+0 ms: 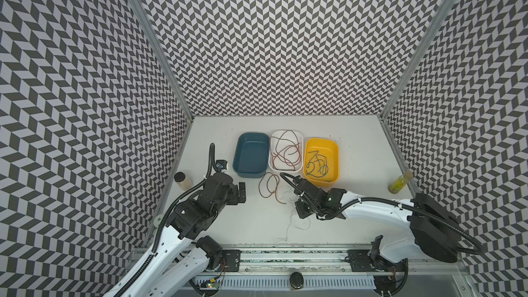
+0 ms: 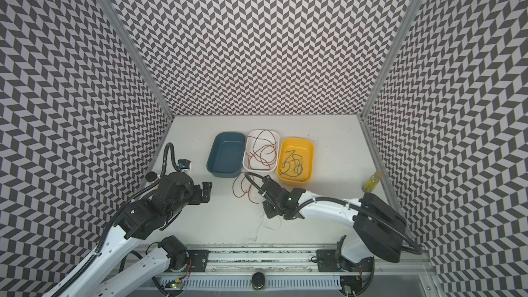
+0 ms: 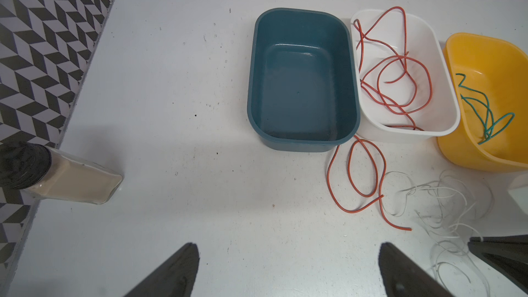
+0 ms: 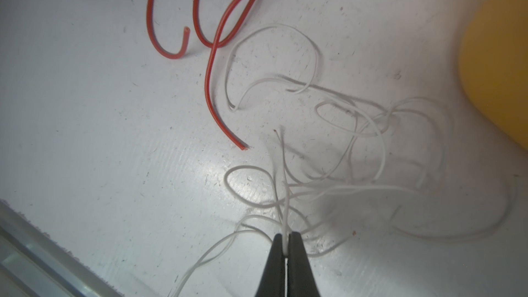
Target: Untangle the cables
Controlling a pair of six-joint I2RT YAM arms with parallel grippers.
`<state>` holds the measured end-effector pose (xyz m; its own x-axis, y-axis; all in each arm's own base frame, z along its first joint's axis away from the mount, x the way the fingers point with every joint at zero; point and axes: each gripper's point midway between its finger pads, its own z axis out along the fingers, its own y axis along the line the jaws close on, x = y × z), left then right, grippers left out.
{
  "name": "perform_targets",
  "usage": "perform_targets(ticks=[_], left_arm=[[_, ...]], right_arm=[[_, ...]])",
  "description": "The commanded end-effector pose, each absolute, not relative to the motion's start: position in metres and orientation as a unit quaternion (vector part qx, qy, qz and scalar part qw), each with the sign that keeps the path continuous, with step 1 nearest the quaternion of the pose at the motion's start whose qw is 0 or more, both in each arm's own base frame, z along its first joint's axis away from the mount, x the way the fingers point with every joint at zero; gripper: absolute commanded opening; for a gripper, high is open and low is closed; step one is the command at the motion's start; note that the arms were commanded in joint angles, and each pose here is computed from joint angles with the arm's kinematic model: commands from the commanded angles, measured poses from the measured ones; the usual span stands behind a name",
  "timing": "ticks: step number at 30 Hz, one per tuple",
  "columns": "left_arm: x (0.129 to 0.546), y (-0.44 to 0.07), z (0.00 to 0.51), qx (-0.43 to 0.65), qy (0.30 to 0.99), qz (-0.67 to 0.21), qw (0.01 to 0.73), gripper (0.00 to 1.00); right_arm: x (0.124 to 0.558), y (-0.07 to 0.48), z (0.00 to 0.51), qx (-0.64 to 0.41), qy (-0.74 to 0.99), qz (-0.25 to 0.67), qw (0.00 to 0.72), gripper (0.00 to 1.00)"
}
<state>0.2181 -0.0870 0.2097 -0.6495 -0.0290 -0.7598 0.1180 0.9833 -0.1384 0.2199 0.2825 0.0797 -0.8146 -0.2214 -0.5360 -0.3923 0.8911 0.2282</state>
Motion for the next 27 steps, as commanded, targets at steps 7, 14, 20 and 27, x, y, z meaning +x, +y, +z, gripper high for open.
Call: perform_targets(ticks=[7, 14, 20, 27], left_arm=[[0.22, -0.089, 0.204, 0.029, 0.908, -0.083, 0.409, 1.0], [0.221, -0.096, 0.202, 0.041, 0.913, -0.091, 0.397, 1.0], [0.221, -0.098, 0.203, 0.044, 0.912, -0.094, 0.396, 1.0], [0.22, -0.098, 0.205, 0.045, 0.911, -0.096, 0.399, 1.0]], right_arm=[[0.231, 0.271, 0.178, -0.159, 0.901, 0.188, 0.358, 0.0], [0.227, 0.277, 0.274, -0.197, 0.849, 0.244, 0.425, 0.0], [0.219, 0.278, 0.363, -0.22, 0.806, 0.285, 0.469, 0.0], [0.214, 0.289, 0.428, -0.251, 0.774, 0.314, 0.489, 0.0]])
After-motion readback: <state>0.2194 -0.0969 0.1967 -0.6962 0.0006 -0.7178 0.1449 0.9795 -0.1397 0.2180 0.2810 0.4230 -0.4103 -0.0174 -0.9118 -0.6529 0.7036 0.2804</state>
